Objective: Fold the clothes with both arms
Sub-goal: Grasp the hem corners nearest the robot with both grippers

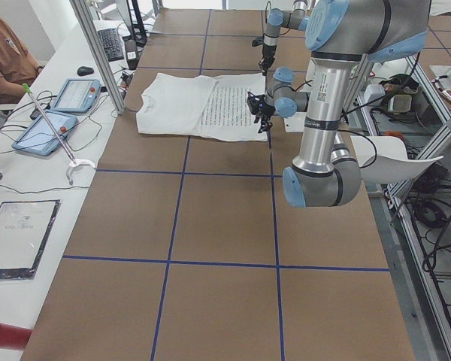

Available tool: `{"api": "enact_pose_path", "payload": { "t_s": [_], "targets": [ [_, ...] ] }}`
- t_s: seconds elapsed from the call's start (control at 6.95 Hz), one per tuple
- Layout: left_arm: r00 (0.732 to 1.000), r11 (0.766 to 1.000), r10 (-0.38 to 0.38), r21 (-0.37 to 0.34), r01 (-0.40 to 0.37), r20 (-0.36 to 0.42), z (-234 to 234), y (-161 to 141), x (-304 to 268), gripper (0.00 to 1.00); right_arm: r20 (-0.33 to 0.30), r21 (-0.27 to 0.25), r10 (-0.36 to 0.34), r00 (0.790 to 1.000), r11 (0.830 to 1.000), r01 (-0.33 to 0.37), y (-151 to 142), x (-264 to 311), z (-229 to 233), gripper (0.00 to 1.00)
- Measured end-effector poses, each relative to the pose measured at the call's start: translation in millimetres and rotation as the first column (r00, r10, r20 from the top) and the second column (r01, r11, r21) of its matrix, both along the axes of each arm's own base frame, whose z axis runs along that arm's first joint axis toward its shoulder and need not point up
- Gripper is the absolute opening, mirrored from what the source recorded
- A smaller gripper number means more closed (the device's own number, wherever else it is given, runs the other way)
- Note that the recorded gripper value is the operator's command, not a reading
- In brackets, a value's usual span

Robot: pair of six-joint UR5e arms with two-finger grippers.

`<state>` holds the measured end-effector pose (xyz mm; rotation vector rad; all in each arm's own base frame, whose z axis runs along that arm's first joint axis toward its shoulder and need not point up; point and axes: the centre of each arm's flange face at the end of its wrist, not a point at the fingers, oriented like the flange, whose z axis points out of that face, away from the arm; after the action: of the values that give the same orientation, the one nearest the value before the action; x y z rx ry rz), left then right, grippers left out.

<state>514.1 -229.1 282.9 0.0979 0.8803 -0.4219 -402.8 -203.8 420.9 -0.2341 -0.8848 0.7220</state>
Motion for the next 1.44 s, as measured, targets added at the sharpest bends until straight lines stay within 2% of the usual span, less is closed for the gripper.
{"api": "enact_pose_path", "payload": {
  "t_s": [0.43, 0.58, 0.72, 0.86, 1.44],
  "targets": [
    [1.000, 0.998, 0.007, -0.067, -0.006, 0.022, 17, 15, 11, 0.58, 0.001, 0.000, 0.001, 1.000, 1.000, -0.001, 0, 0, -1, 0.00],
    [1.000, 0.997, 0.010, -0.079, -0.008, 0.029, 20, 16, 16, 0.52, 0.001, 0.000, 0.001, 1.000, 1.000, -0.001, 0, 0, 0, 0.00],
    [0.999, 0.996, 0.009, -0.089, -0.006, 0.035, 23, 16, 20, 0.10, 0.000, -0.001, 0.001, 1.000, 1.000, -0.001, 0, 0, 0, 0.00],
    [0.999, 0.995, 0.004, -0.097, -0.001, 0.035, 24, 17, 22, 0.00, 0.000, -0.001, 0.002, 1.000, 1.000, -0.002, 0, 1, 0, 0.00],
    [1.000, 0.991, 0.005, -0.135, -0.004, 0.007, 15, 19, 17, 0.00, 0.007, 0.001, 0.002, 1.000, 1.000, -0.002, 0, 4, -4, 0.00]
  ]
}}
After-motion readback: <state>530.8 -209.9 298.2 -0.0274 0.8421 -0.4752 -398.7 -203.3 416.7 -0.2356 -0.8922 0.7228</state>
